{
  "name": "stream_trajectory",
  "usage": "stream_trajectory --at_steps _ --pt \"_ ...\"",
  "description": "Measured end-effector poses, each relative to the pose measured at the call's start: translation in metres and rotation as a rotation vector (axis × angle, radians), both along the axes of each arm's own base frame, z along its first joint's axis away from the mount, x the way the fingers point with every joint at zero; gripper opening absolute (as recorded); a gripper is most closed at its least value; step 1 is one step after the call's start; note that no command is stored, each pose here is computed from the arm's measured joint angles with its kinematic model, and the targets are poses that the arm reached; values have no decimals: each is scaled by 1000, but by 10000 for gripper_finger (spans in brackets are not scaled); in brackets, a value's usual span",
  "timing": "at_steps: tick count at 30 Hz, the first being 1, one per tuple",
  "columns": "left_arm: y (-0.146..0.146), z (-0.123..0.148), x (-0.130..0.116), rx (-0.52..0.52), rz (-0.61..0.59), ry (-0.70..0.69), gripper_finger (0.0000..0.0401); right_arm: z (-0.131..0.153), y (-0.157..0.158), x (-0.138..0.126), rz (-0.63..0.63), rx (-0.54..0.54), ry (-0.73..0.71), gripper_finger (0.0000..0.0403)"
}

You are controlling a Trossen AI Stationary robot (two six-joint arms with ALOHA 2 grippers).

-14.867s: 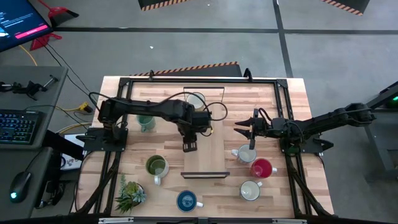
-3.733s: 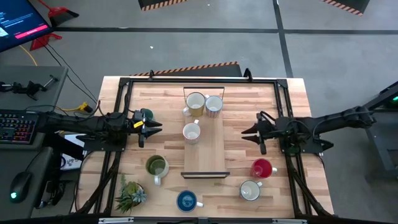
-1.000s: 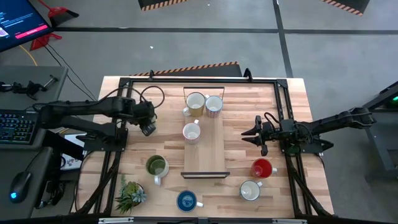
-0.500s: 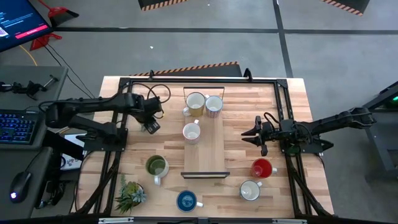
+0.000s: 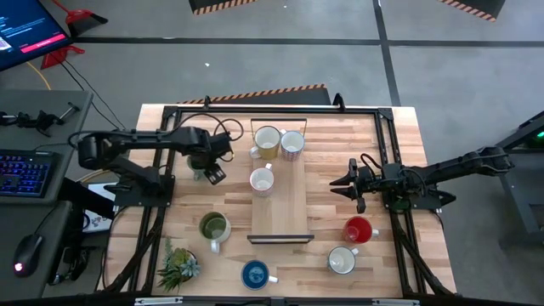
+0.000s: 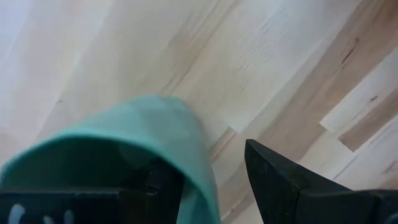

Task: Place coffee mugs
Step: Put the green mug on the shelf

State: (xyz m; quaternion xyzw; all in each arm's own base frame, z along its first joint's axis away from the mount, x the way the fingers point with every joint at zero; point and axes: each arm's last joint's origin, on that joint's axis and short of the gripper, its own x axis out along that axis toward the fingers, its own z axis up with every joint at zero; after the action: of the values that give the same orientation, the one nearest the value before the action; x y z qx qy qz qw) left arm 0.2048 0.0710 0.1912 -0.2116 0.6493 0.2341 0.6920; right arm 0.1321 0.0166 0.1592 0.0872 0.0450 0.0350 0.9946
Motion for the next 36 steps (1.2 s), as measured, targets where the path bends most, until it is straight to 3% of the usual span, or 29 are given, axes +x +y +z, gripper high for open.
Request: stream_trajectory --at_steps 7,12,14,25,36 --pt "1 -12 4 -23 -3 62 130 0 0 0 0 0 3 83" --pt "0 -12 3 -49 -2 67 33 -1 0 0 -2 -5 8 83" --pt "0 -12 3 -55 -3 66 13 -1 0 0 -16 -10 7 83" --pt "-1 -2 5 -115 -20 37 6 -1 -1 0 -44 -14 14 83" --pt "-6 69 5 -49 -31 -184 6 -4 -1 0 -42 -16 36 83"
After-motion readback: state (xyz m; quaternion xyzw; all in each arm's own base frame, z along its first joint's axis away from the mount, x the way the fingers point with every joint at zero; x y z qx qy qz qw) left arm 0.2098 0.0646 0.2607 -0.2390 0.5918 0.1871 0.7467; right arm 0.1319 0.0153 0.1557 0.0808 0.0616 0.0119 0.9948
